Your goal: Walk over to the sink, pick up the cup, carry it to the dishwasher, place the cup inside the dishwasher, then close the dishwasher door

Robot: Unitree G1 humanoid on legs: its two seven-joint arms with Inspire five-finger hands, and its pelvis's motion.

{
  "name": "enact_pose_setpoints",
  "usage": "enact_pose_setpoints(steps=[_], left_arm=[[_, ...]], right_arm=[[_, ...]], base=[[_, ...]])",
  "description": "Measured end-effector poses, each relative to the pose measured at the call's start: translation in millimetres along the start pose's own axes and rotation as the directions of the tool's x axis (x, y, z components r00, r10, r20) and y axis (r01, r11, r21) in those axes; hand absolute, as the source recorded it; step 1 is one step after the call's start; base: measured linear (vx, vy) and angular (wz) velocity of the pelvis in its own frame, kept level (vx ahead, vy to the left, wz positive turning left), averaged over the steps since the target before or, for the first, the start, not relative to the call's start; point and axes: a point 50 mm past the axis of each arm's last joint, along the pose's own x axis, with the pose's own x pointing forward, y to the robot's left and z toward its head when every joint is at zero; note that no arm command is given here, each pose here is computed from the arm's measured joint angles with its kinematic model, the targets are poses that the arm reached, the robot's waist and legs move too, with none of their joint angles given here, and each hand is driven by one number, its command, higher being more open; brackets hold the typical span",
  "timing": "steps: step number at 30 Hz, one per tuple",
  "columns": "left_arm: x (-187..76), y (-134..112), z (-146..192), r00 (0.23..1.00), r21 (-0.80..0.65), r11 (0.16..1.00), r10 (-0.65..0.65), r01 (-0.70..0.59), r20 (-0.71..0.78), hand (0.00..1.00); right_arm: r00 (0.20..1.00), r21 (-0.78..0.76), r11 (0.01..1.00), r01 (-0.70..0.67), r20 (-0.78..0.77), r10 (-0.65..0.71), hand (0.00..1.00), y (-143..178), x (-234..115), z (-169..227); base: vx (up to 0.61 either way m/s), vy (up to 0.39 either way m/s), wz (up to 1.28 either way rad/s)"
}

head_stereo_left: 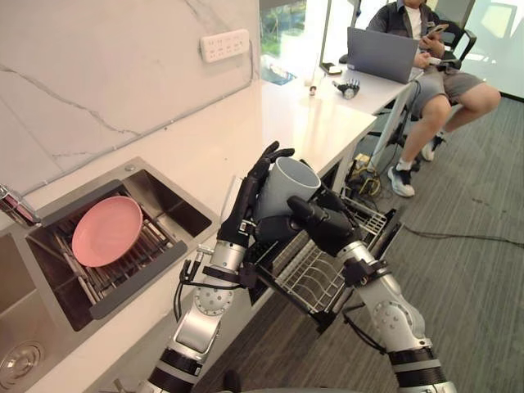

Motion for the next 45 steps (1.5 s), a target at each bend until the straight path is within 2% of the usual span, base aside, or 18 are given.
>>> enact_pose_setpoints(steps=[7, 11, 21, 22, 33, 44, 45], left_arm=[[-3, 1, -6, 1.0, 0.033, 0.999, -0.02, 0.021, -0.023, 0.0], [-7, -7, -12, 0.995, 0.043, 0.995, -0.083, 0.085, -0.048, 0.0], [-10, -4, -17, 0.992, 0.087, 0.99, -0.108, 0.114, -0.068, 0.0], [-11, -4, -17, 0.991, 0.088, 0.989, -0.11, 0.116, -0.071, 0.0], [-14, -2, -20, 0.989, 0.118, 0.985, -0.116, 0.126, -0.086, 0.0], [-13, 0, -21, 0.994, 0.12, 0.99, -0.063, 0.073, -0.089, 0.0], [-13, 0, -20, 0.995, 0.12, 0.991, -0.056, 0.066, -0.087, 1.0]], right_arm=[[0.998, -0.02, 1.0, 0.01, -0.058, -0.011, 1.0, -6, 1, 0], [0.995, -0.032, 0.999, -0.008, -0.099, 0.005, 1.0, -4, 7, 1], [0.98, -0.06, 0.998, -0.037, -0.195, 0.024, 1.0, -5, 8, -3], [0.979, -0.062, 0.997, -0.036, -0.201, 0.023, 0.0, -6, 8, -4], [0.969, -0.135, 0.991, 0.025, -0.242, -0.058, 0.0, -13, 6, -7], [0.981, -0.167, 0.983, 0.081, -0.159, -0.108, 0.0, -5, 12, -10], [0.983, -0.179, 0.98, 0.088, -0.145, -0.114, 0.0, -3, 13, -10]], base=[[-0.01, 0.0, 0.0], [0.0, 0.0, 0.0], [0.0, 0.0, 0.0], [0.0, 0.0, 0.0], [0.0, 0.0, 0.0], [0.0, 0.0, 0.0], [0.0, 0.0, 0.0]])
